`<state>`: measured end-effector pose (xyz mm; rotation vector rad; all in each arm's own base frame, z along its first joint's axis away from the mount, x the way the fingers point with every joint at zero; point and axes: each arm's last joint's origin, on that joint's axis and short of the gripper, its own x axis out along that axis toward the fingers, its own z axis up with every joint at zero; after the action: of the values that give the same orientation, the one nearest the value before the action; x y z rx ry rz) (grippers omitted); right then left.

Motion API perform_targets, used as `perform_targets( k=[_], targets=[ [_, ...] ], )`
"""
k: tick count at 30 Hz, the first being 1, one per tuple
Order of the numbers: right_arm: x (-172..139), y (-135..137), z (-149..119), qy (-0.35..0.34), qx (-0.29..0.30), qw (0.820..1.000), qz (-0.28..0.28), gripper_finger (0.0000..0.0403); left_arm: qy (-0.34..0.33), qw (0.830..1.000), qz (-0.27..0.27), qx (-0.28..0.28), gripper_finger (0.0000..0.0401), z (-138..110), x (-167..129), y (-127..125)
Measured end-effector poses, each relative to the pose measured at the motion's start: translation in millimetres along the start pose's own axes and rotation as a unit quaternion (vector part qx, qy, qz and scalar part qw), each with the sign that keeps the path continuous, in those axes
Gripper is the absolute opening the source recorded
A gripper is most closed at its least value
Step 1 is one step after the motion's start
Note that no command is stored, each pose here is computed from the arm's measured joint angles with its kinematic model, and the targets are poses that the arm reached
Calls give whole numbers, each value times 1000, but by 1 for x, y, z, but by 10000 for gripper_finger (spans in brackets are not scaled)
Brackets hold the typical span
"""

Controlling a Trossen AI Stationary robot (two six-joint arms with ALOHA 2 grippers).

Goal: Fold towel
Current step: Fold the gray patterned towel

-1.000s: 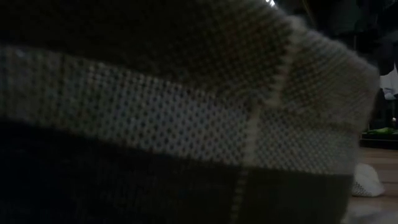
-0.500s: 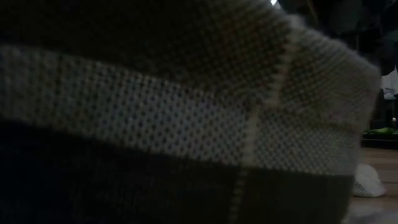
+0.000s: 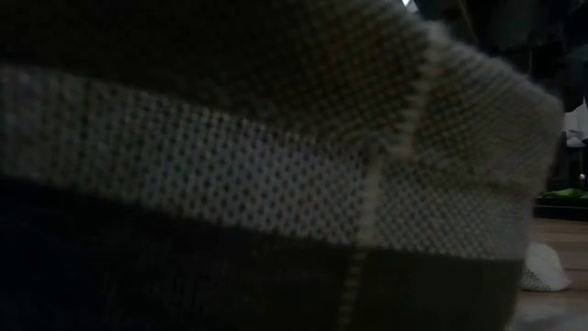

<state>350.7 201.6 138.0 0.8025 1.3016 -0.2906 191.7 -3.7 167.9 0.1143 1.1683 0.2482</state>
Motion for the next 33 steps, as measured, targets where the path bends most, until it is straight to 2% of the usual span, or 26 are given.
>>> perform_targets(
  k=[9, 22, 28, 33],
  targets=[
    [0, 0, 0, 0, -4, 1000, 1, 10, 7, 999, -49, -3, 194, 1, 3, 4],
    [0, 1, 0, -1, -10, 1000, 5, 10, 80, 995, -52, 37, 194, -1, 34, -4],
    [1, 5, 1, -6, -18, 1000, 25, 10, 101, 988, -108, 35, 193, -2, 40, -9],
    [1, 5, 1, -4, -18, 1000, 24, 10, 104, 987, -119, 30, 157, -3, 40, -10]
  ],
)
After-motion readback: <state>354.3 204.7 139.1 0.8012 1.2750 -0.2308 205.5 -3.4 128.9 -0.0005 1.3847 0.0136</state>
